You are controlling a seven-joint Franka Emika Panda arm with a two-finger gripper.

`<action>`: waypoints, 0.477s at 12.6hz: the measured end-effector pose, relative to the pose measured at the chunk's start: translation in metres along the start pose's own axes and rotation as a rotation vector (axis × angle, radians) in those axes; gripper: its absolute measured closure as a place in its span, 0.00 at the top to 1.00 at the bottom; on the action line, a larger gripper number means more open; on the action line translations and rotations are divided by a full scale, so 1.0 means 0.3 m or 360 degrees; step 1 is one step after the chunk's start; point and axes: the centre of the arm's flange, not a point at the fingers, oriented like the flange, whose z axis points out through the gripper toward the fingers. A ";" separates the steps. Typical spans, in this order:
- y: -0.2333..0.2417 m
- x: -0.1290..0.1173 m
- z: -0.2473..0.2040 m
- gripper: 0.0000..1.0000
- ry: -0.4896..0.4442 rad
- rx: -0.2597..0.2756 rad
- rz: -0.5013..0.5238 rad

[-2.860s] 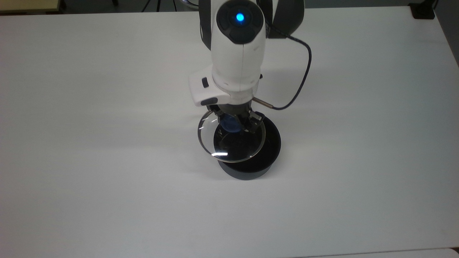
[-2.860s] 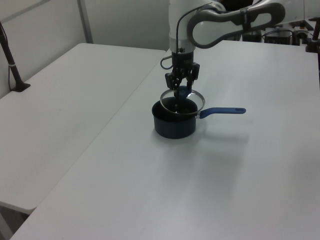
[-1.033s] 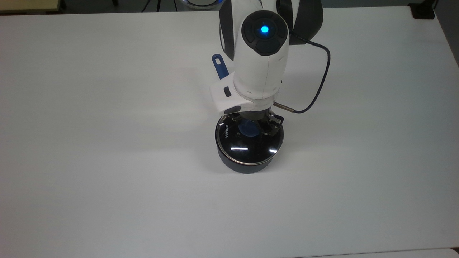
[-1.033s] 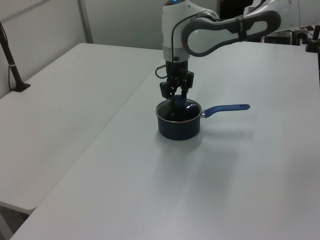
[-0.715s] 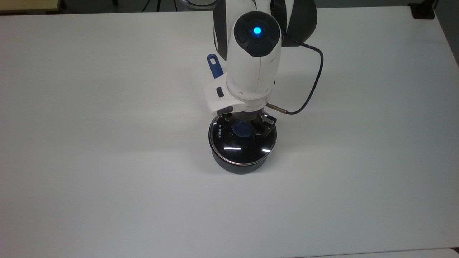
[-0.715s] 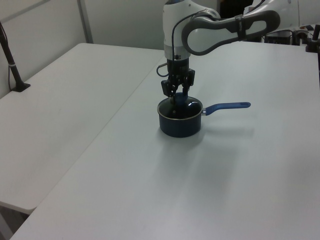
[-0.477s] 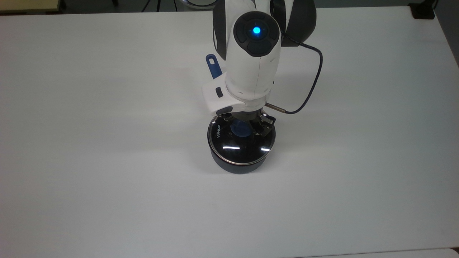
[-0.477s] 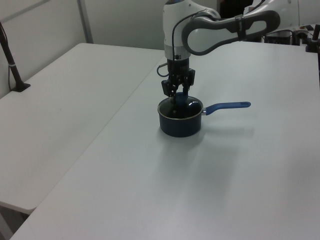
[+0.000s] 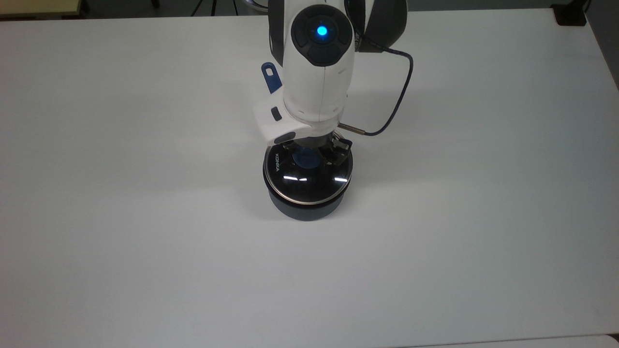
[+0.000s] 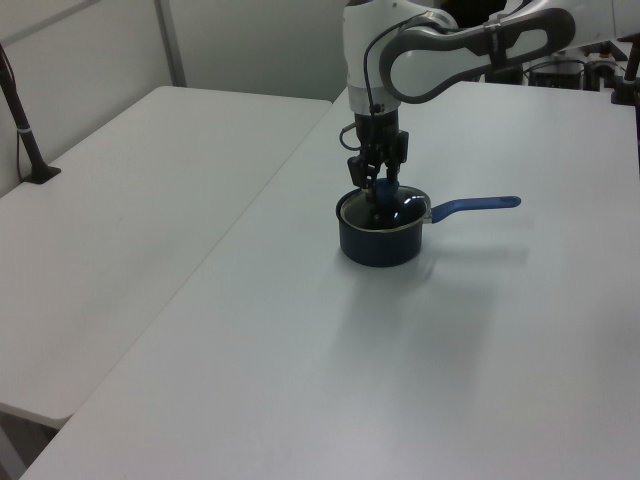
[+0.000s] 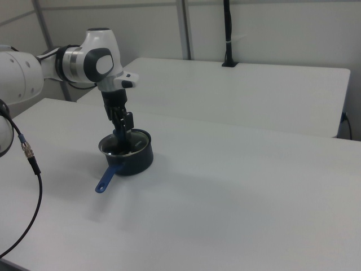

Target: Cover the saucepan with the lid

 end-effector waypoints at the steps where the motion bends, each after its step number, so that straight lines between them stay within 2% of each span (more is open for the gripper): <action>1: 0.008 -0.007 0.008 0.65 -0.0013 -0.0006 0.0002; 2: 0.017 -0.013 0.047 0.78 -0.0047 -0.0025 0.0008; 3: 0.021 -0.014 0.057 0.83 -0.0055 -0.0030 0.0025; 4: 0.023 -0.013 0.049 0.78 -0.0044 -0.0025 0.0064; 6: 0.017 0.001 0.039 0.74 0.0014 0.0006 0.0144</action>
